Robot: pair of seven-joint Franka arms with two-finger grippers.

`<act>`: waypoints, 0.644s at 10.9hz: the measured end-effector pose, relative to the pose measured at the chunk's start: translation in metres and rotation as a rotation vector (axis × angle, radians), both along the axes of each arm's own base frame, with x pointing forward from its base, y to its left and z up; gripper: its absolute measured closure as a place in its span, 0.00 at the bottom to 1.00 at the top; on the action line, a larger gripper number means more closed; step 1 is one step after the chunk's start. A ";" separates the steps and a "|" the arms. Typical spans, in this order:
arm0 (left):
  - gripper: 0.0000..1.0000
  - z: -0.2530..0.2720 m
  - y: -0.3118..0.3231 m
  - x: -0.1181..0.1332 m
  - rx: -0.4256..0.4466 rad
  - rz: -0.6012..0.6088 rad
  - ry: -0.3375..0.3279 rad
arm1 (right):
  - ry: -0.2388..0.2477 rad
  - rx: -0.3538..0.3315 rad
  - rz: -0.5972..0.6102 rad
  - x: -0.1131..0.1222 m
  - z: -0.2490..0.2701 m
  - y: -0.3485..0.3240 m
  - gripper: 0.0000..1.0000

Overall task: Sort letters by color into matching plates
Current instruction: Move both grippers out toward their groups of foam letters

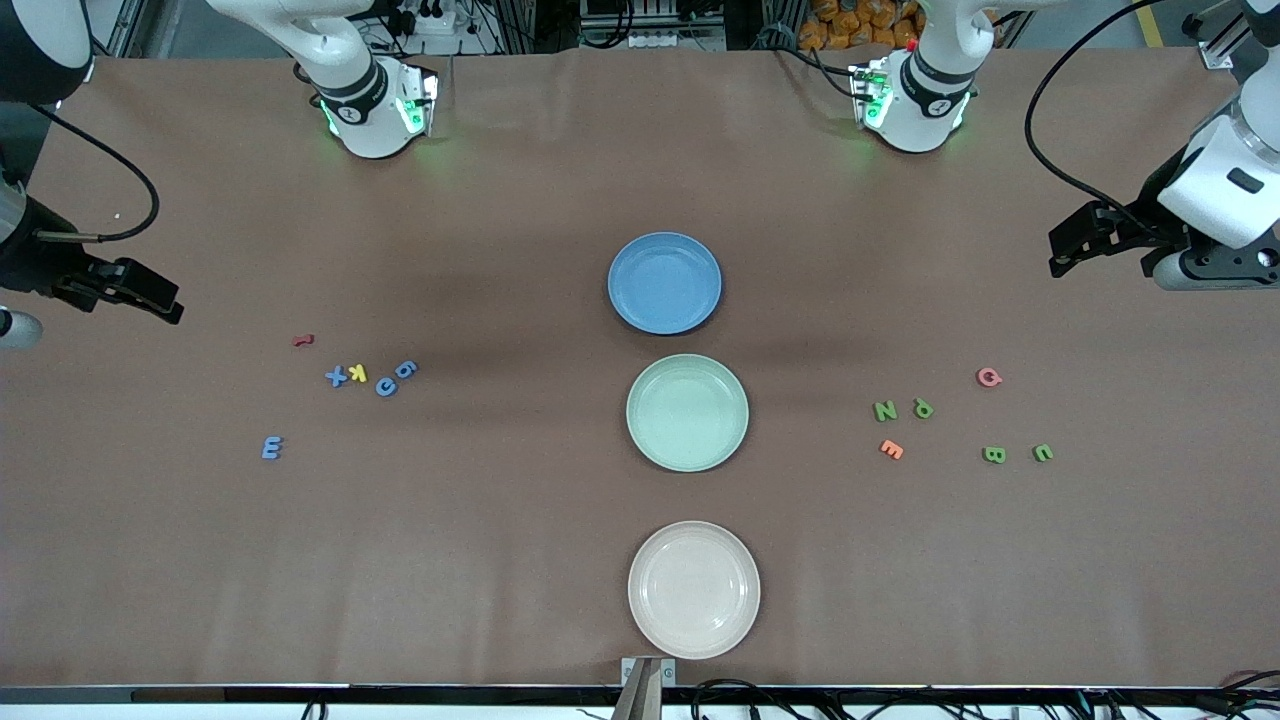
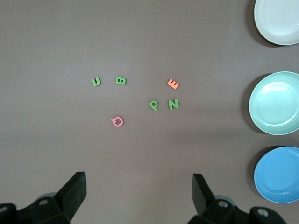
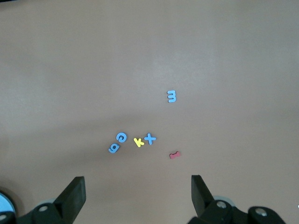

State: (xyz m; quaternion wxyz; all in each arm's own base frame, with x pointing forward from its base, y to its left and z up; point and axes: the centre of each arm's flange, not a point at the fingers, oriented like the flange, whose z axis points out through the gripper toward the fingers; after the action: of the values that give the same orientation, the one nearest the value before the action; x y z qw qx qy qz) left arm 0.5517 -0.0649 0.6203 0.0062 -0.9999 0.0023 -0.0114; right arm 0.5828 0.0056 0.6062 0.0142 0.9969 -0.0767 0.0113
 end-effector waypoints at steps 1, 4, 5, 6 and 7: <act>0.00 0.000 0.000 0.000 0.000 0.000 0.000 | 0.000 0.000 0.001 0.000 0.000 0.000 0.00; 0.00 -0.001 0.000 0.000 0.000 0.000 0.002 | -0.001 0.000 0.002 0.000 0.000 0.001 0.00; 0.00 -0.003 0.002 0.001 0.000 0.003 0.005 | -0.001 0.000 0.002 0.000 0.000 0.001 0.00; 0.00 -0.005 0.005 0.002 0.001 0.009 0.009 | -0.001 0.000 0.002 0.000 0.000 0.001 0.00; 0.00 -0.008 0.008 0.004 0.001 0.015 0.015 | -0.001 0.000 0.002 0.000 0.000 0.001 0.00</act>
State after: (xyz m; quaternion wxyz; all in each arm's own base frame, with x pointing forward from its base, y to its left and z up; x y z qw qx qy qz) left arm 0.5557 -0.0565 0.6121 0.0068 -1.0000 -0.0054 -0.0037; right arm 0.5829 0.0065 0.6063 0.0141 0.9970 -0.0755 0.0117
